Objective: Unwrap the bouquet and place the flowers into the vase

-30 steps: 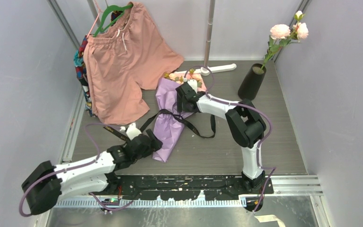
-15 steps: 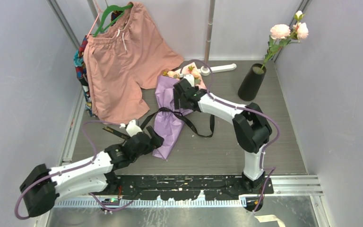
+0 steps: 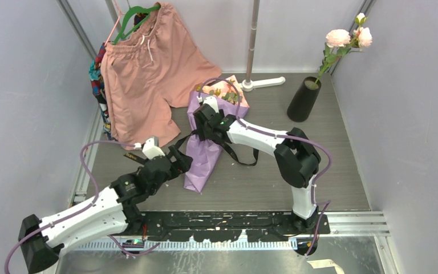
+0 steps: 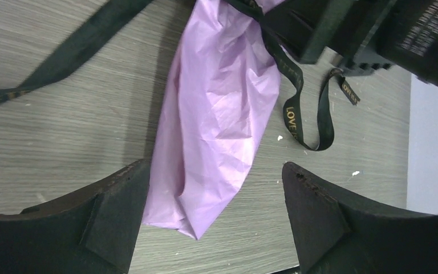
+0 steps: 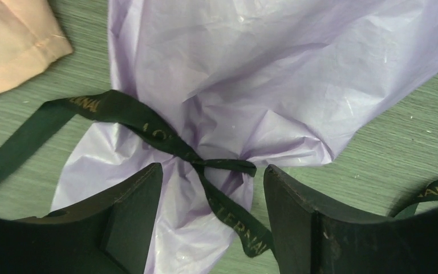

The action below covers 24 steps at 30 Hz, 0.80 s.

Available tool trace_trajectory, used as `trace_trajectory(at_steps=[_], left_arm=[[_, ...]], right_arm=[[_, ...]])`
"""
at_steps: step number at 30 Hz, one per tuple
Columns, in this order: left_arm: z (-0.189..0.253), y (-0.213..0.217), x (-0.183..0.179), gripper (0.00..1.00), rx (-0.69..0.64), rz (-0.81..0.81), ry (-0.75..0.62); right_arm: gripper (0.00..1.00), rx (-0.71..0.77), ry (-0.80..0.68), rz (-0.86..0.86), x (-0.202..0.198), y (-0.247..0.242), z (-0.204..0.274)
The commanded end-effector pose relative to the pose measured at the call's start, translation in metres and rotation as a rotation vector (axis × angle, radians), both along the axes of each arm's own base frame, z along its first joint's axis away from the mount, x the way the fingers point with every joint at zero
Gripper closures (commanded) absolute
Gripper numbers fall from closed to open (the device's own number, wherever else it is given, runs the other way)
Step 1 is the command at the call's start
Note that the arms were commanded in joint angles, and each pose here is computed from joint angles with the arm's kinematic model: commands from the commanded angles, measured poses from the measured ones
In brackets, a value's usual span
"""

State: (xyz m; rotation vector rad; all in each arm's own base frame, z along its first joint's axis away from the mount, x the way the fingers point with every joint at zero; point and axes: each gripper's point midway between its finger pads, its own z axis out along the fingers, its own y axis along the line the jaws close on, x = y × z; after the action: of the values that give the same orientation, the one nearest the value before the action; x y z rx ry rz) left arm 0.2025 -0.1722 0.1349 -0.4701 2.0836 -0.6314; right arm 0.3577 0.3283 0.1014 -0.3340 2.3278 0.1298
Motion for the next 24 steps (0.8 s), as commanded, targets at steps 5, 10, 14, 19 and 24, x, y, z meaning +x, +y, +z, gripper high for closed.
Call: trace_trajectory(at_steps=[5, 10, 14, 19, 24], left_arm=[[0.035, -0.066, 0.024, 0.16, -0.220, -0.117, -0.126], [0.038, -0.087, 0.036, 0.16, -0.220, -0.140, -0.131], [0.021, -0.098, 0.043, 0.17, -0.214, -0.144, -0.119], [-0.012, -0.101, 0.050, 0.20, -0.203, -0.113, -0.082], [-0.036, -0.099, 0.054, 0.21, -0.185, -0.087, -0.048]], right_arm=[[0.34, -0.011, -0.020, -0.026, 0.031, 0.004, -0.007], [0.38, -0.020, -0.004, -0.030, 0.036, 0.002, -0.017], [0.53, -0.022, 0.002, -0.035, 0.038, 0.001, -0.022], [0.82, -0.016, 0.011, -0.033, 0.037, 0.002, -0.024], [0.99, -0.002, 0.018, -0.032, 0.035, 0.003, -0.024]])
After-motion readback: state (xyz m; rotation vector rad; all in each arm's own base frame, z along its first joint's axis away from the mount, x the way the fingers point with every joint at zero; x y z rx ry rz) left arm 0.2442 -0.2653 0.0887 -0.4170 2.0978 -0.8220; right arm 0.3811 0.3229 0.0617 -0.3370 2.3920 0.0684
